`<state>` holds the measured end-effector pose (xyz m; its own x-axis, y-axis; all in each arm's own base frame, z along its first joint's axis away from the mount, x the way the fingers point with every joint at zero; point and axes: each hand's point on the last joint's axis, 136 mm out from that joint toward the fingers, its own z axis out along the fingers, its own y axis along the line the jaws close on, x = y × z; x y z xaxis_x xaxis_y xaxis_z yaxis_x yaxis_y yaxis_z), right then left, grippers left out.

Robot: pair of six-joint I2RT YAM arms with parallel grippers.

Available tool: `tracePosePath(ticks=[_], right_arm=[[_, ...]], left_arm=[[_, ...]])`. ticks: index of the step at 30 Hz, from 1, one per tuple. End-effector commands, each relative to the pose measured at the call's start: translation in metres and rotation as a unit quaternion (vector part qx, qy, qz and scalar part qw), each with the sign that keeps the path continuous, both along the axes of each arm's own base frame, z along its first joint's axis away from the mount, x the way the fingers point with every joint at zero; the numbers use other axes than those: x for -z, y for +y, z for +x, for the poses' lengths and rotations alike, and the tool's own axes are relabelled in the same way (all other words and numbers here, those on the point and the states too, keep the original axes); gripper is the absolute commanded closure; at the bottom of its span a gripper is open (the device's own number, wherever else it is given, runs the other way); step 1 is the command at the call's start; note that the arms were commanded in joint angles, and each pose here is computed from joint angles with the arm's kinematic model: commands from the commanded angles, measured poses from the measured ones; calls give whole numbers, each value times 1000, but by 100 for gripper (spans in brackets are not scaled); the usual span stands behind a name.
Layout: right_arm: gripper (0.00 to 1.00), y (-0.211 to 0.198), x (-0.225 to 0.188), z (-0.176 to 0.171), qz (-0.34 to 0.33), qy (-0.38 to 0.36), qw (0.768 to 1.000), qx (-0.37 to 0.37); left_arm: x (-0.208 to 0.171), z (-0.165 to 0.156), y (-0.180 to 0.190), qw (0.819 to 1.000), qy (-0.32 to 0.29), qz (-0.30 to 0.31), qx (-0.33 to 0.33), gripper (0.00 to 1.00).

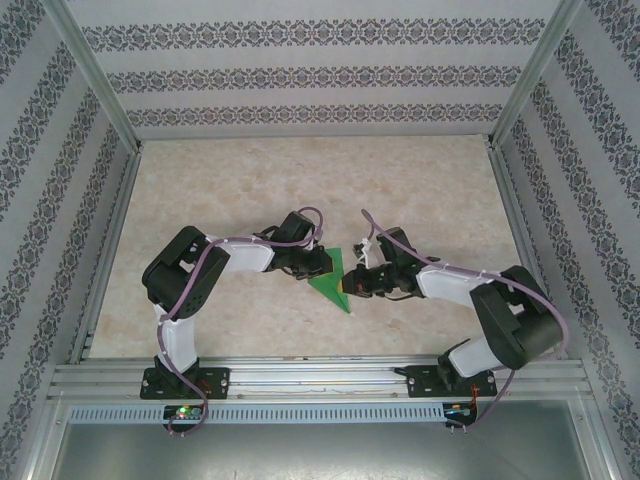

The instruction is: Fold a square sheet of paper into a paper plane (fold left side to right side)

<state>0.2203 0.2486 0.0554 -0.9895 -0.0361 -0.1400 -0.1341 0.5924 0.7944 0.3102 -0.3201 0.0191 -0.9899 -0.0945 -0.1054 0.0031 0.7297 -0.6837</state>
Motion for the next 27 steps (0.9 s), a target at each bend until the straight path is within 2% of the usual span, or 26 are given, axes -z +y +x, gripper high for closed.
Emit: tracePosePath(ticks=[1, 16, 27], right_arm=[[100, 7, 5, 15, -14, -16, 1000, 9], [100, -10, 54, -7, -99, 52, 994, 10], [100, -38, 86, -25, -214, 78, 974, 16]], left_arm=[[38, -16, 27, 997, 43, 61, -13, 85], [30, -12, 23, 998, 32, 55, -8, 84], [-19, 5, 6, 999, -35, -6, 0, 79]])
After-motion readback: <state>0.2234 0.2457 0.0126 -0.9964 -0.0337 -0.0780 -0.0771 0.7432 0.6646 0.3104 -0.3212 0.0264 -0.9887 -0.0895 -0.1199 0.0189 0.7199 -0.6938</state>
